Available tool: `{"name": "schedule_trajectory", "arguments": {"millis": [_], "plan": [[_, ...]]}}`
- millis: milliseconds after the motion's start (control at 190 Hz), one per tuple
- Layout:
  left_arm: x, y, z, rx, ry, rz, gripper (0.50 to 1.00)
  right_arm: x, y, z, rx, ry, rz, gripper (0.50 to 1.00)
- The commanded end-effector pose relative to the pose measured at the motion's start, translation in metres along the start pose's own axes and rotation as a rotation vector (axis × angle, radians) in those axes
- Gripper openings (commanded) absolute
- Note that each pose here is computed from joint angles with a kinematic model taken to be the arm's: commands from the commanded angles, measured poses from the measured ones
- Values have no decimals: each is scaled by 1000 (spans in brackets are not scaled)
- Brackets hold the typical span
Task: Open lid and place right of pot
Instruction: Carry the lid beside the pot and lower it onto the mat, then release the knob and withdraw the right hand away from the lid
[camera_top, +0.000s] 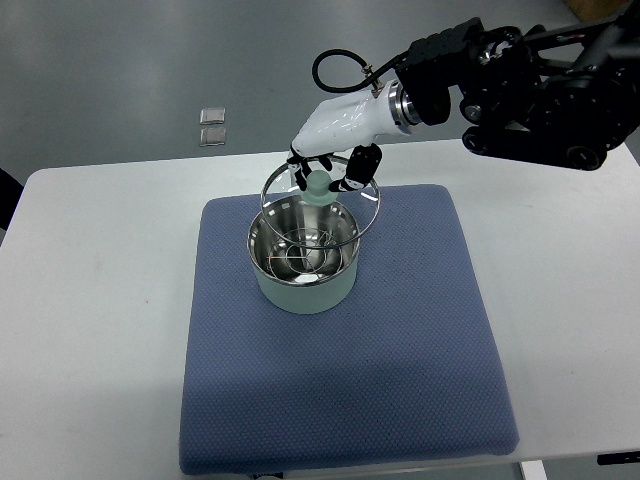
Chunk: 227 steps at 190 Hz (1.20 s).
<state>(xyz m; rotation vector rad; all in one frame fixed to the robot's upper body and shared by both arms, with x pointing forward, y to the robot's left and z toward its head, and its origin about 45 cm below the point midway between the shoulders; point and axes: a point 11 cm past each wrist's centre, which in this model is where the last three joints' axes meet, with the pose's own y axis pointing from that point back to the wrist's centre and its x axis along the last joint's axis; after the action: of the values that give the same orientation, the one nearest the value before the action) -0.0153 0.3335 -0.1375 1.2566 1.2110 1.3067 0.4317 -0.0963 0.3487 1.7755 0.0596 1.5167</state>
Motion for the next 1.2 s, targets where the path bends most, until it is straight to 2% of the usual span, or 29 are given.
{"name": "schedule_trajectory", "arguments": {"millis": [0, 116, 142, 327, 380, 396, 485, 491, 522, 628, 633, 686, 955, 1192], "plan": [[0, 0, 0, 1, 0, 0, 1000, -7, 20, 17, -37, -32, -1, 500], [0, 0, 0, 1, 0, 0, 1000, -14, 28, 25, -53, -44, -2, 500], [0, 0, 0, 1, 0, 0, 1000, -24, 37, 34, -77, -39, -13, 500], [0, 0, 0, 1, 0, 0, 1000, -64, 52, 53, -115, -92, -47, 500], [0, 0, 0, 1, 0, 0, 1000, -64, 52, 53, -115, -92, -47, 500], [0, 0, 0, 1, 0, 0, 1000, -80, 52, 55, -119, -106, -65, 500], [0, 0, 0, 1, 0, 0, 1000, -92, 53, 56, -121, -118, -77, 500], [0, 0, 0, 1, 0, 0, 1000, -107, 51, 56, -118, -128, -90, 500], [0, 0, 0, -1, 0, 0, 1000, -116, 49, 55, -114, -132, -95, 500], [0, 0, 0, 1, 0, 0, 1000, -129, 46, 53, -107, -140, -104, 500], [0, 0, 0, 1, 0, 0, 1000, -139, 44, 51, -102, -151, -108, 500], [0, 0, 0, 1, 0, 0, 1000, -148, 41, 48, -97, -160, -110, 500], [0, 0, 0, 1, 0, 0, 1000, -173, 27, 39, -83, -182, -100, 500], [0, 0, 0, -1, 0, 0, 1000, -176, 18, 32, -74, -185, -82, 500]]}}
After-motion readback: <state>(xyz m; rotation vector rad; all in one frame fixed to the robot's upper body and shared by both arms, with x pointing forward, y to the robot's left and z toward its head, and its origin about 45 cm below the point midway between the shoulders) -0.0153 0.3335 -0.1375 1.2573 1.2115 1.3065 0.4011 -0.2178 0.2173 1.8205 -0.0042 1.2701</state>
